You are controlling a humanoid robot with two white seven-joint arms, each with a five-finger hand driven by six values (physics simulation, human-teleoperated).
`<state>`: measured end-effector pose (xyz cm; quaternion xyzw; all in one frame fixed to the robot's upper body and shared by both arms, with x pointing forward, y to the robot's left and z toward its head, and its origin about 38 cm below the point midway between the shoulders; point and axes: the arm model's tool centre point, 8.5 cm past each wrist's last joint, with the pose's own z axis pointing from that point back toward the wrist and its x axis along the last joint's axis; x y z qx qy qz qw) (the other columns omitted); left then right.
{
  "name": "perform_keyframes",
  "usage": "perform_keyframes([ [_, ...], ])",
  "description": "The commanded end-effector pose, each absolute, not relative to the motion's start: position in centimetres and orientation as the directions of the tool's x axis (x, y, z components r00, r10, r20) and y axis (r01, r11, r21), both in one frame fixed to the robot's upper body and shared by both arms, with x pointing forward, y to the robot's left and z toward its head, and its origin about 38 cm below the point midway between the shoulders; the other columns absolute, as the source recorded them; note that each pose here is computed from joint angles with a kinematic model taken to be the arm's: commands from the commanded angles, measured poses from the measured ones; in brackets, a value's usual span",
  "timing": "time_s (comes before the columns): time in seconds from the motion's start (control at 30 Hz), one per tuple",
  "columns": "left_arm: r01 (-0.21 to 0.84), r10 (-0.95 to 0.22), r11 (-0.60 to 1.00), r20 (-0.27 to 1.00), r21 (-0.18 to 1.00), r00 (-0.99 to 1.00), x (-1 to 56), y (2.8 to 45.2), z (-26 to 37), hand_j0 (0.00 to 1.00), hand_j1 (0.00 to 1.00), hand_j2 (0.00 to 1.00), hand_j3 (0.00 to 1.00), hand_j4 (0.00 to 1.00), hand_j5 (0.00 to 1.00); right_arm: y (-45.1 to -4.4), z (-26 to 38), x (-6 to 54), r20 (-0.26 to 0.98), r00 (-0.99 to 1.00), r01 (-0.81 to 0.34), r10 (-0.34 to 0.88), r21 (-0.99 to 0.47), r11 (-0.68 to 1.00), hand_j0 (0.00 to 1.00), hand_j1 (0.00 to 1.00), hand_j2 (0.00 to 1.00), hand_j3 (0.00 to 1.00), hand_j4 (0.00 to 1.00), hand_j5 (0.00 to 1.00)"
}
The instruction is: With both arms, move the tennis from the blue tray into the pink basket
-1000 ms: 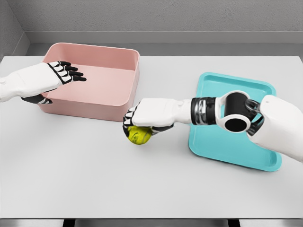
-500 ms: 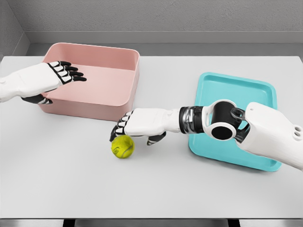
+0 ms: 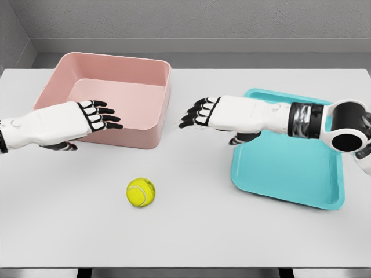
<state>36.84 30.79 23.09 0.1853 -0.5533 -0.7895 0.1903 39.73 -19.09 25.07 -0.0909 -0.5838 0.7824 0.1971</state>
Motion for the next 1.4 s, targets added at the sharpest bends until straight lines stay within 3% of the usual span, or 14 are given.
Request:
perform_keyframes([
  [0.0, 0.088, -0.478, -0.303, -0.071, 0.949, -0.876, 36.3, 29.7, 23.1, 1.00, 1.00, 1.00, 1.00, 1.00, 1.00, -22.4, 27.8, 40.4, 0.026, -0.882, -0.153, 0.471, -0.960, -0.234, 1.00, 1.00, 1.00, 1.00, 1.00, 1.00],
  [0.2, 0.171, -0.424, -0.257, 0.048, 0.951, -0.904, 34.8, 26.3, 19.0, 1.00, 1.00, 1.00, 1.00, 1.00, 1.00, -30.5, 27.2, 40.9, 0.053, -0.783, -0.195, 0.620, -0.967, -0.164, 1.00, 1.00, 1.00, 1.00, 1.00, 1.00],
  [0.3, 0.198, -0.402, -0.268, 0.077, 0.943, -0.912, 34.3, 25.3, 17.8, 1.00, 1.00, 1.00, 1.00, 1.00, 1.00, -32.6, 26.6, 41.6, 0.058, -0.775, -0.205, 0.630, -0.965, -0.163, 1.00, 1.00, 1.00, 1.00, 1.00, 1.00],
  [0.5, 0.165, -0.360, -0.337, 0.035, 0.927, -0.932, 34.1, 23.1, 16.3, 1.00, 1.00, 1.00, 1.00, 1.00, 1.00, -33.4, 27.4, 41.5, 0.050, -0.769, -0.179, 0.638, -0.974, -0.139, 1.00, 1.00, 1.00, 1.00, 1.00, 1.00],
  [0.83, 0.101, -0.344, -0.445, -0.066, 0.890, -0.937, 34.5, 23.0, 15.9, 1.00, 1.00, 1.00, 1.00, 1.00, 1.00, -33.1, 26.2, 41.2, 0.073, -0.770, -0.204, 0.633, -0.969, -0.136, 1.00, 1.00, 1.00, 1.00, 1.00, 1.00],
  [1.37, 0.144, -0.328, -0.385, 0.011, 0.912, -0.945, 33.8, 21.6, 15.3, 1.00, 1.00, 1.00, 1.00, 1.00, 1.00, -33.8, 26.1, 41.0, 0.073, -0.760, -0.212, 0.646, -0.967, -0.140, 1.00, 1.00, 1.00, 1.00, 1.00, 1.00],
])
